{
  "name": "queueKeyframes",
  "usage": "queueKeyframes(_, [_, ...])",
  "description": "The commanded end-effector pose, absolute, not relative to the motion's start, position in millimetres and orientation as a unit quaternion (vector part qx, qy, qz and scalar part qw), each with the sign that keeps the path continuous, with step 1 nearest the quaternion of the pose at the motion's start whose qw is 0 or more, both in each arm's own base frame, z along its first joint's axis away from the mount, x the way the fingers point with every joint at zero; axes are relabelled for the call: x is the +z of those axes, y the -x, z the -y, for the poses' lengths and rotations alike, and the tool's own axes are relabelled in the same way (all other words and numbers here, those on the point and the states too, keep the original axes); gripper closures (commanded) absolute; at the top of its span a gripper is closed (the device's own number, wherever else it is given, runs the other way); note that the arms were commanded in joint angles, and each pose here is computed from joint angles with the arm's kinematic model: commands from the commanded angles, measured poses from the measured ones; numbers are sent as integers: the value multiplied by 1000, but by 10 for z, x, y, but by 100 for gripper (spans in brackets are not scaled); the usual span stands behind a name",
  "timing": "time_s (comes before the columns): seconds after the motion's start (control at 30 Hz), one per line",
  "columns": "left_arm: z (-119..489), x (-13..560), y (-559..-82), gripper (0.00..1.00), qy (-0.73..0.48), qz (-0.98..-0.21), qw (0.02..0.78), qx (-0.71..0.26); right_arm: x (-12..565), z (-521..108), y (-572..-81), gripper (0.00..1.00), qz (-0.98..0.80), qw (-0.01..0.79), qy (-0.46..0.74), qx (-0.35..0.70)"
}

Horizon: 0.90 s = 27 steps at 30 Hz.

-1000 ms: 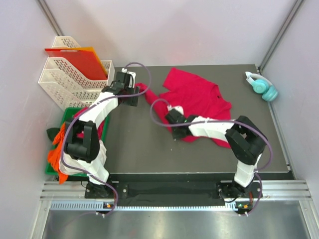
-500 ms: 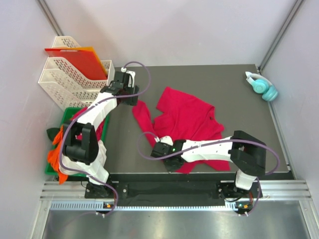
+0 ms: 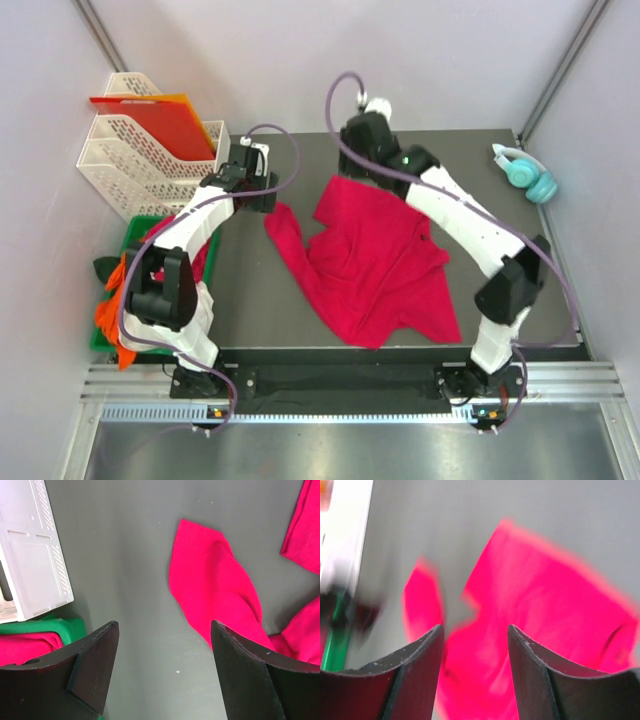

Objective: Fold and stack the t-shirts
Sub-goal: Flatten the tshirt out

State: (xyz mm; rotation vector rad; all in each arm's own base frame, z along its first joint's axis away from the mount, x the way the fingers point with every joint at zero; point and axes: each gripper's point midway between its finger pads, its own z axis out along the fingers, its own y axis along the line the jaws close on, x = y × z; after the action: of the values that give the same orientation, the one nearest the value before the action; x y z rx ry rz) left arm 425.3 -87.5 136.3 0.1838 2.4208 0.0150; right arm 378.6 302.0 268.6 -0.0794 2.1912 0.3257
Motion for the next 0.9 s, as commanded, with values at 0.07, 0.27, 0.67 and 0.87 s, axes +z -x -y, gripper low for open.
queueKeyframes(0.07, [826, 1531, -4273, 23, -64, -926, 373, 8, 2227, -2899, -4867, 48, -887, 455, 71, 48])
queueKeyframes(0.27, [775, 1442, -4240, 23, -68, -929, 363, 17, 1827, -2883, -5295, 49, -890, 446, 84, 29])
queueKeyframes(0.67, [759, 1238, -4265, 24, -70, -938, 337, 26, 1315, -2845, -5612, 49, -898, 431, 73, 41])
queueKeyframes(0.87, [775, 1152, -4258, 24, -74, -942, 325, 23, 1133, -2896, -5744, 48, -901, 424, 69, 68])
